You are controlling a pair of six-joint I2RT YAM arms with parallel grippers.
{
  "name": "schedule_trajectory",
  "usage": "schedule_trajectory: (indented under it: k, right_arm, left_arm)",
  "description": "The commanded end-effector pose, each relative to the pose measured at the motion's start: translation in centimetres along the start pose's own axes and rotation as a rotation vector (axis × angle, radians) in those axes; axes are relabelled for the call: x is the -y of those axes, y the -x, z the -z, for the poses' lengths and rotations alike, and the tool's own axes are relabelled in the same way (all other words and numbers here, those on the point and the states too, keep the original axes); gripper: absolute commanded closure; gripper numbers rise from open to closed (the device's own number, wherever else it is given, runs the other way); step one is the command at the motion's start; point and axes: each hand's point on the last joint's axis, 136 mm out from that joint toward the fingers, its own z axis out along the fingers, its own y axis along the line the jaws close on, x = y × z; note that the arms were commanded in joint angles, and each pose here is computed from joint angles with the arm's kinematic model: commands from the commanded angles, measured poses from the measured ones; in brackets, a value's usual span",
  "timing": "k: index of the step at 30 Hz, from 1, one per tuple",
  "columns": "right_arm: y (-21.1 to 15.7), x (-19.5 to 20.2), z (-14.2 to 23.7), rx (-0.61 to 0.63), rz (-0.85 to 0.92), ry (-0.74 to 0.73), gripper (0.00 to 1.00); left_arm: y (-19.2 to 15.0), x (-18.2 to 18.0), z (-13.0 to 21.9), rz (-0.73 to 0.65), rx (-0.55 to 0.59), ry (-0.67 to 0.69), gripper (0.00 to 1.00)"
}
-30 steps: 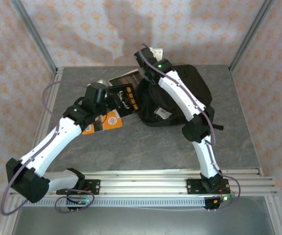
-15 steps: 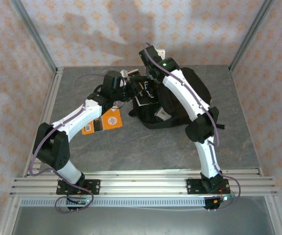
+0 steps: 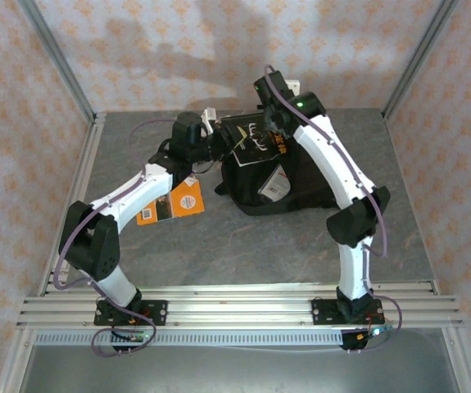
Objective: Pack the student bag
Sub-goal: Place the book in the student bag.
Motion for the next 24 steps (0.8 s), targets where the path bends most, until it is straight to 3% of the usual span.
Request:
schedule_trajectory:
  k: [1, 4, 10, 14, 15, 20, 24]
  right_arm:
    - [-0.9, 1.2, -0.1, -0.051, -0.061, 0.043, 0.41]
    - [-2.0, 0.8, -0.7, -0.108, -0.084, 0.100, 0.51]
    - [-3.3, -0.2, -0.7, -0.148, -0.059, 0.185, 0.54]
    - [-3.2, 0.4, -0.9, -0.128, -0.045, 0.172, 0.97]
    - [-2.9, 0.7, -0.7, -0.111, -0.043, 0.154, 1.00]
    - [1.3, 4.3, 2.0, 0.061, -0.101, 0.012, 1.00]
    - [3.6, 5.5, 4.7, 0.159, -0.168, 0.014, 1.00]
  left_arm:
    - [1.0, 5.4, 0.6, -0.064, 0.018, -0.169, 1.00]
    - [0.8, 4.6, 0.2, -0.059, 0.012, -0.141, 1.00]
    - [0.3, 3.1, -0.6, -0.041, -0.010, -0.103, 1.00]
    - [-0.1, 1.3, -0.4, -0.038, -0.010, -0.048, 1.00]
    - [-0.1, 0.9, -0.2, -0.043, -0.010, -0.028, 1.00]
    - [-1.0, -2.5, 1.0, -0.098, -0.048, 0.178, 1.00]
    - [-1.5, -4.7, 1.5, -0.096, -0.074, 0.283, 1.00]
